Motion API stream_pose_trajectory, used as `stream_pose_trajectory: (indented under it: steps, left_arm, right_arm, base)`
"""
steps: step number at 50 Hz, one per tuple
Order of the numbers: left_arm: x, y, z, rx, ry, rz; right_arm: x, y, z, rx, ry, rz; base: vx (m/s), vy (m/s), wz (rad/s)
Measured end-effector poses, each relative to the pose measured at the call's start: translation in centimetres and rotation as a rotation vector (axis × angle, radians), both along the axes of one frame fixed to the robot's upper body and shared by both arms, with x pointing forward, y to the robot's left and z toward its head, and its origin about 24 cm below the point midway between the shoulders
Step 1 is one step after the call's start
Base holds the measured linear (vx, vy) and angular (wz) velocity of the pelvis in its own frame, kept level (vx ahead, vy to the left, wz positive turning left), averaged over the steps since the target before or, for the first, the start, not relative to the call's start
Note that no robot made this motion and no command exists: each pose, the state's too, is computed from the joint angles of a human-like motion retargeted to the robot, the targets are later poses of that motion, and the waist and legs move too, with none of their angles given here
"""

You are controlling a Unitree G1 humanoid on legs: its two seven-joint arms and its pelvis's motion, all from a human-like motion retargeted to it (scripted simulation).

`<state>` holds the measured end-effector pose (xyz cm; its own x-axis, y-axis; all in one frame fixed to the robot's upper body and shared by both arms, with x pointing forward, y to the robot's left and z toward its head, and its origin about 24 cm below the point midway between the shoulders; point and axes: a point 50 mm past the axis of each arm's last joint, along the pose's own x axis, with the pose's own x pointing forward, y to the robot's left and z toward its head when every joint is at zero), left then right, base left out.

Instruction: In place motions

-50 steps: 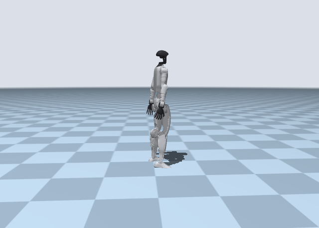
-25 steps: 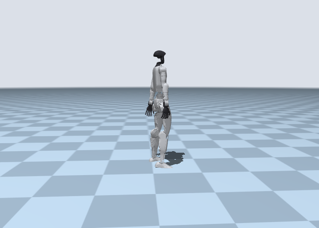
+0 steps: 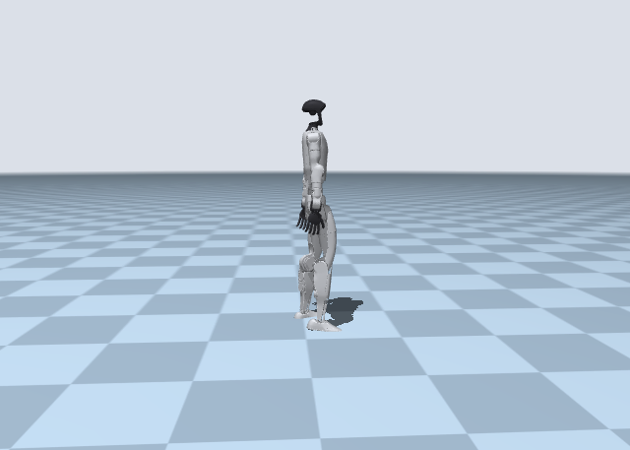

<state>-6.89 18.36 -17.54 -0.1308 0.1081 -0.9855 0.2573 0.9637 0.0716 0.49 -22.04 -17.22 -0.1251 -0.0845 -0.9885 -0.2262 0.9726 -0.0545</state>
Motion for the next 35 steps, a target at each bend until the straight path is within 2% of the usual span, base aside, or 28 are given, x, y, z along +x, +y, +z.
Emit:
stream_pose_trajectory:
  steps: [16,25,35]
  left_arm:
    - [1.3,0.5,-0.1,0.013,-0.049,0.009]
    - [0.6,1.4,0.1,0.064,-0.019,0.067]
    - [0.8,1.5,0.1,0.076,-0.019,0.08]
  right_arm:
    - [-1.1,0.5,-0.1,0.021,-0.007,-0.08]
    - [-1.1,1.5,-0.4,0.07,-0.024,-0.004]
    - [1.1,0.8,-0.3,0.046,-0.095,0.053]
  base:
    - [0.05,0.14,0.18]
    - [0.02,0.15,0.69]
    - [-0.01,0.04,0.38]
